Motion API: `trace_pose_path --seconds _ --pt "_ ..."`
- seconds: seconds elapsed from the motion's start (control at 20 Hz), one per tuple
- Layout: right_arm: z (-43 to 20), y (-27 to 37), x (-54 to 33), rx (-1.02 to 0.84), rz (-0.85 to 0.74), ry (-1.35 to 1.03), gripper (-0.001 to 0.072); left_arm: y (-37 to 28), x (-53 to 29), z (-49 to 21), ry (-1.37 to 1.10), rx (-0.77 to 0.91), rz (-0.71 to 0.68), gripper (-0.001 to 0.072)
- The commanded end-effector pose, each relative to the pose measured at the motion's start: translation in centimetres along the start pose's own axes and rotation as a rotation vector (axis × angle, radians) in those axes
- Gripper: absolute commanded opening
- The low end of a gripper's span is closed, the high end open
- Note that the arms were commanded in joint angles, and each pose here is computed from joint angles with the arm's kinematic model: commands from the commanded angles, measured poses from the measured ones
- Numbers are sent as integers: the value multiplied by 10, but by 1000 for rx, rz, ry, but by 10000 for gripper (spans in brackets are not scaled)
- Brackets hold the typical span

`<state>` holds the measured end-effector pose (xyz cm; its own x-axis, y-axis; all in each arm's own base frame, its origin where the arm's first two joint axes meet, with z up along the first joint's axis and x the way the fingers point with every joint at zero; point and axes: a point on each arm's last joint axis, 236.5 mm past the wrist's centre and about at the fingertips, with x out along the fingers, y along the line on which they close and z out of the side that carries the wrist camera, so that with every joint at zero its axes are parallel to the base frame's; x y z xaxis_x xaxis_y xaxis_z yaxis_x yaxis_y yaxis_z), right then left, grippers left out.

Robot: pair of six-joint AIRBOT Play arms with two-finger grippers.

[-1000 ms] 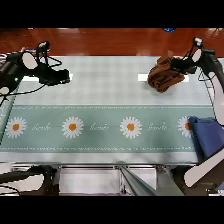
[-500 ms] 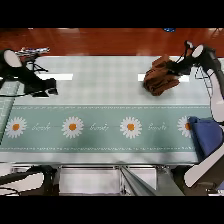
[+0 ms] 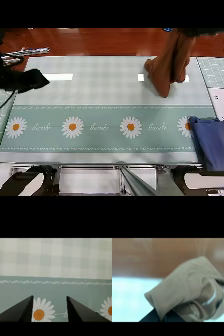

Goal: Fold the shirts.

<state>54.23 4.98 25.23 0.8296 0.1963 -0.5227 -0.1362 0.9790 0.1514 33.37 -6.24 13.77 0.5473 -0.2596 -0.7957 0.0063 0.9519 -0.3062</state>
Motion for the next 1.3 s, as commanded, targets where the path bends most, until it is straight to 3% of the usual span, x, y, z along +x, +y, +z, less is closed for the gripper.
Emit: trace_pose_path --seconds 0.0,0.25,0.4,0.6,0.8,1.1,1.15,1.2,1.25 --pt "66 61 -99 -118 76 -260 27 -15 -12 -22 -97 41 -48 508" --pt "104 151 -216 -275 230 -487 27 5 22 -65 -19 12 -22 507" --pt "70 193 -222 -322 343 -381 27 31 32 -54 -78 64 68 508" --pt "-44 257 -154 -366 503 -2 27 50 29 -47 -96 18 108 508" --pt "-183 358 -87 -233 741 317 28 55 36 -58 -58 94 118 508" --pt "-343 415 -11 -165 709 644 28 60 41 -76 4 81 127 508" --pt "-346 410 -2 -121 680 663 87 60 41 -77 8 81 127 507" --pt "-339 401 5 -74 655 673 348 60 41 -79 16 81 127 508" --pt "-326 388 6 -73 646 675 412 60 41 -81 27 80 127 507"
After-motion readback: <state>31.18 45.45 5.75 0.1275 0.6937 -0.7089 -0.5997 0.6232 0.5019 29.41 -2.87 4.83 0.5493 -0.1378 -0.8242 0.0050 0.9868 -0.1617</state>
